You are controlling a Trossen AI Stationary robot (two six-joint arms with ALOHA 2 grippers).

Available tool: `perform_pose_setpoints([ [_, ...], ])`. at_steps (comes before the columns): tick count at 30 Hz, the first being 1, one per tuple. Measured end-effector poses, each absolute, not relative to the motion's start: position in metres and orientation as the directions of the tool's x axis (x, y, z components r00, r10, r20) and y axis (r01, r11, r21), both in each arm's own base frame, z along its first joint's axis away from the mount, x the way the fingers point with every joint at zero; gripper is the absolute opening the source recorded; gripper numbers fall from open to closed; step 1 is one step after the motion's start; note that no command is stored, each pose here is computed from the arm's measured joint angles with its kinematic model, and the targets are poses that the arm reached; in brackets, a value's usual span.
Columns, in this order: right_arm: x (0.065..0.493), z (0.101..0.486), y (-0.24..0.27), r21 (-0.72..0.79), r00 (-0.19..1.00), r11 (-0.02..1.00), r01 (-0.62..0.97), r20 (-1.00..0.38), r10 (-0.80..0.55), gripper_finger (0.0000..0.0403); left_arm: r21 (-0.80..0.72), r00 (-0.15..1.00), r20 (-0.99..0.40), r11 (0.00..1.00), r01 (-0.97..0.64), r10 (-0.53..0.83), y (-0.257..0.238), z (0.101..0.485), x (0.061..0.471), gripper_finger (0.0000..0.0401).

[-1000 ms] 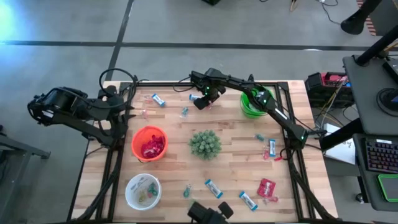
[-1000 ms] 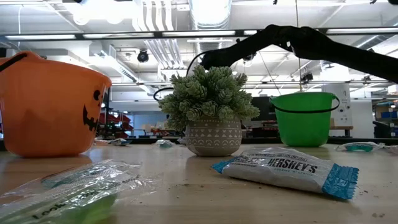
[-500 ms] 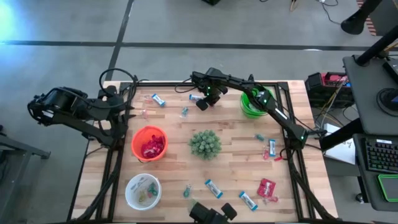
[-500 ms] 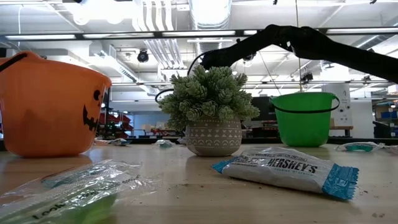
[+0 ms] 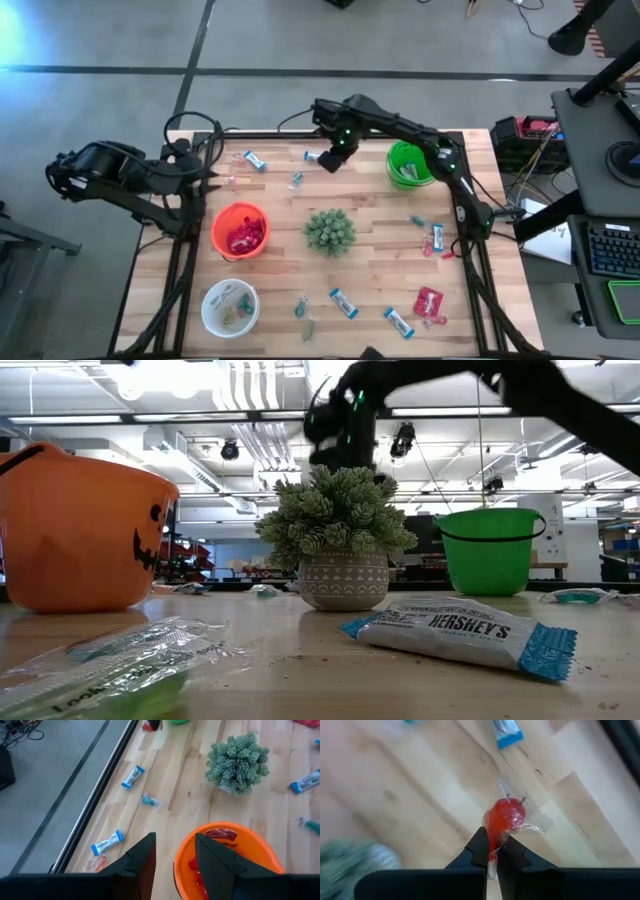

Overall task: Sort candy
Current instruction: Put the red gummy into the white bucket

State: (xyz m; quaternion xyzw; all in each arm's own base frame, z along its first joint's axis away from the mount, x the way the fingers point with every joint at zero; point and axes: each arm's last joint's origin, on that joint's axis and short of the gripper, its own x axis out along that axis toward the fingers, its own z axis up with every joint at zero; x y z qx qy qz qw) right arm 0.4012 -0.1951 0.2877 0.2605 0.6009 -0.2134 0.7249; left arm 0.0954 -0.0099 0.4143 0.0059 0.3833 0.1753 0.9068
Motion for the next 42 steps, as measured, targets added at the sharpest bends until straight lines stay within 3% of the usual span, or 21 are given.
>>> perform_pose_setpoints([
  [7,0.394,0.348,-0.151,0.170,0.371,0.823,0.542,-0.927,-0.052,0.0009,0.145,0.652,-0.687,0.940,-0.310,0.321,-0.015,0.413,0.116,0.0119],
  [13,0.402,0.366,-0.115,0.194,0.464,0.866,0.460,-0.884,-0.048,0.0009,0.135,0.673,-0.662,0.936,-0.326,0.330,-0.017,0.415,0.127,0.0119],
  [22,0.417,0.380,-0.041,0.208,0.563,0.943,0.258,-0.826,0.028,0.0009,-0.115,0.746,-0.621,0.913,-0.392,0.242,-0.020,0.422,0.129,0.0121],
  [29,0.421,0.407,0.012,0.221,0.725,0.973,0.067,-0.681,0.105,0.0009,-0.279,0.821,-0.547,0.889,-0.364,0.164,-0.028,0.428,0.153,0.0157],
  [37,0.423,0.424,0.033,0.231,0.811,0.973,-0.008,-0.567,0.142,0.0009,-0.444,0.885,-0.459,0.843,-0.304,0.077,-0.040,0.430,0.196,0.0166],
  [42,0.423,0.424,0.036,0.235,0.813,0.972,-0.008,-0.564,0.143,0.0009,-0.439,0.900,-0.436,0.867,-0.235,0.023,-0.047,0.428,0.215,0.0166],
])
